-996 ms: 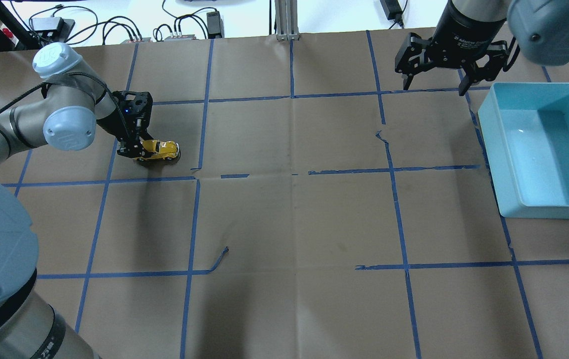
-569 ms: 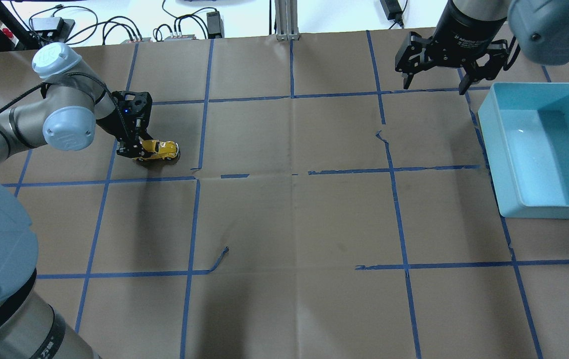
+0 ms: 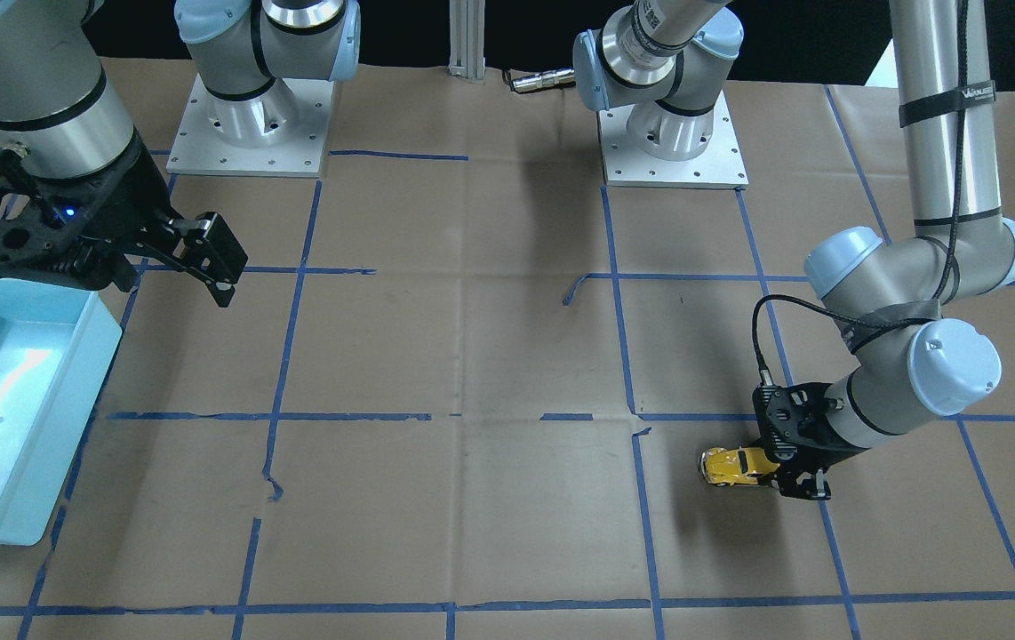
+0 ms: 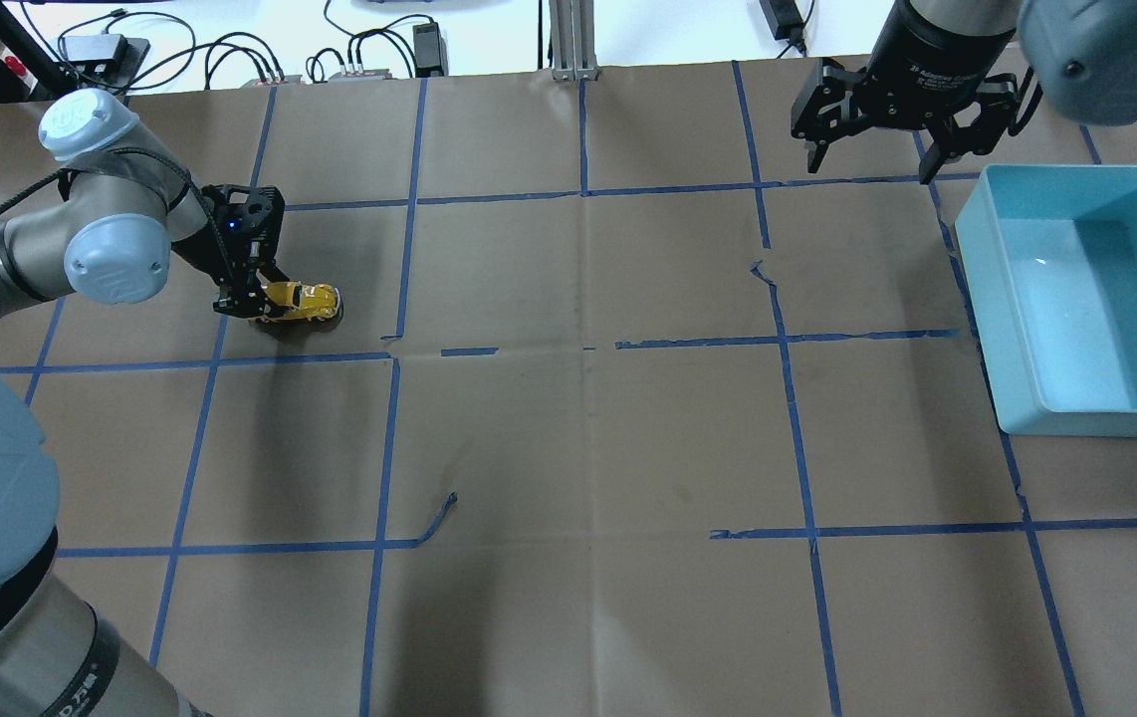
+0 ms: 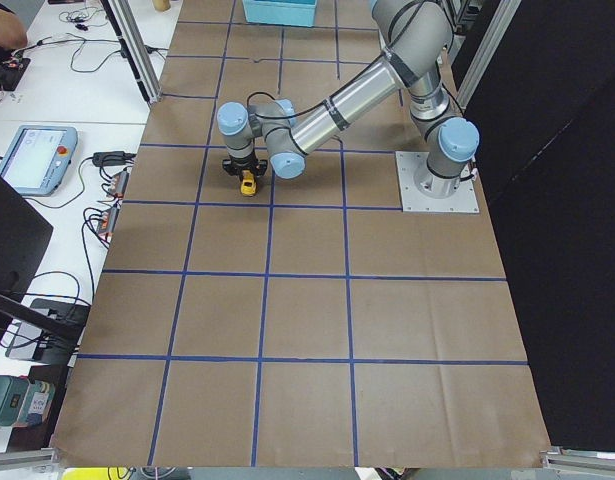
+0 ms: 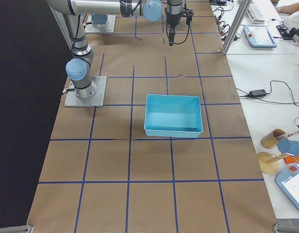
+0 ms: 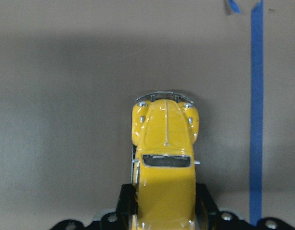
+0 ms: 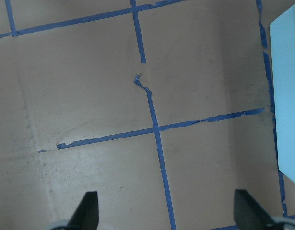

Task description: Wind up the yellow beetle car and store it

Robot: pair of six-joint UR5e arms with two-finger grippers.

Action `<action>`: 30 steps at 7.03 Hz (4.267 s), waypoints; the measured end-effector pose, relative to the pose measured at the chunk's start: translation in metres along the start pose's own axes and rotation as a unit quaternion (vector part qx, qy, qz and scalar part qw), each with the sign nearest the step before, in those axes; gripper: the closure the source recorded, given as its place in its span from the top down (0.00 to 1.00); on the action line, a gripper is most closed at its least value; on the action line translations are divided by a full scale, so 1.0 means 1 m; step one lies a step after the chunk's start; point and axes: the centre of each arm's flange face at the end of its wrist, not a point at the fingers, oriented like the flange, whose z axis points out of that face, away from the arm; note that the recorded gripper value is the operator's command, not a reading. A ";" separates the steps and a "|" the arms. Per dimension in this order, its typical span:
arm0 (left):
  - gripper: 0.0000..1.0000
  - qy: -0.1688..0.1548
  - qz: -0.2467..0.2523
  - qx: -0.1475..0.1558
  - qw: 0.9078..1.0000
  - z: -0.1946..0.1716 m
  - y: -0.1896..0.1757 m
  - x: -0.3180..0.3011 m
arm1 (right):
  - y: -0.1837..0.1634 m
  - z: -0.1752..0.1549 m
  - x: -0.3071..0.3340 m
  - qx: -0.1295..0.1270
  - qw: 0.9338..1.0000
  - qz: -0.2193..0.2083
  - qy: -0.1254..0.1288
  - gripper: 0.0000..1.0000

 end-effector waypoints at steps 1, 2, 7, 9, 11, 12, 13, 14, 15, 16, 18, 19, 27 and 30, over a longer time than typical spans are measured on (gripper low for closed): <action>0.00 -0.001 0.003 0.000 1.000 -0.001 0.006 0.000 | 0.000 -0.005 0.001 0.003 1.000 0.000 0.000 1.00; 0.00 -0.002 0.005 -0.001 1.000 -0.002 0.009 0.000 | 0.000 -0.009 0.002 0.007 1.000 0.000 -0.001 1.00; 0.00 -0.002 0.004 -0.001 1.000 -0.002 0.016 0.000 | -0.004 -0.012 0.002 0.010 1.000 0.000 -0.005 1.00; 0.00 -0.003 0.008 -0.001 1.000 -0.003 0.021 0.000 | -0.004 -0.010 0.002 0.008 1.000 0.000 -0.003 1.00; 0.00 -0.003 0.013 -0.001 1.000 -0.003 0.023 0.000 | -0.003 -0.006 0.002 0.005 1.000 -0.001 -0.001 1.00; 0.00 -0.003 0.014 -0.001 1.000 -0.003 0.024 0.000 | -0.003 -0.005 0.002 0.004 1.000 -0.001 -0.001 1.00; 0.00 -0.003 0.014 -0.001 1.000 -0.003 0.024 0.000 | -0.002 -0.004 0.002 0.003 1.000 -0.002 -0.001 1.00; 0.00 -0.004 0.012 -0.001 1.000 -0.004 0.027 0.000 | -0.002 -0.003 0.002 0.002 1.000 -0.002 -0.001 1.00; 0.00 -0.004 0.009 0.000 1.000 -0.004 0.031 0.001 | -0.002 -0.002 0.002 0.001 1.000 -0.002 -0.001 1.00; 0.00 -0.004 0.008 0.000 1.000 -0.005 0.036 0.002 | -0.002 -0.001 0.002 0.001 1.000 -0.002 -0.001 1.00; 0.00 -0.005 0.009 0.000 1.000 -0.005 0.040 0.002 | -0.004 0.003 0.001 -0.003 1.000 -0.002 -0.001 1.00; 0.00 -0.005 0.009 0.000 1.000 -0.006 0.041 0.002 | -0.004 0.003 0.001 -0.003 1.000 -0.002 -0.001 1.00; 0.00 -0.005 0.020 -0.001 1.000 -0.007 0.043 0.002 | -0.004 0.003 -0.001 -0.002 0.999 -0.037 -0.006 1.00; 0.00 -0.005 0.013 -0.001 1.000 -0.008 0.052 0.004 | -0.004 0.003 -0.001 -0.003 0.999 -0.036 -0.007 1.00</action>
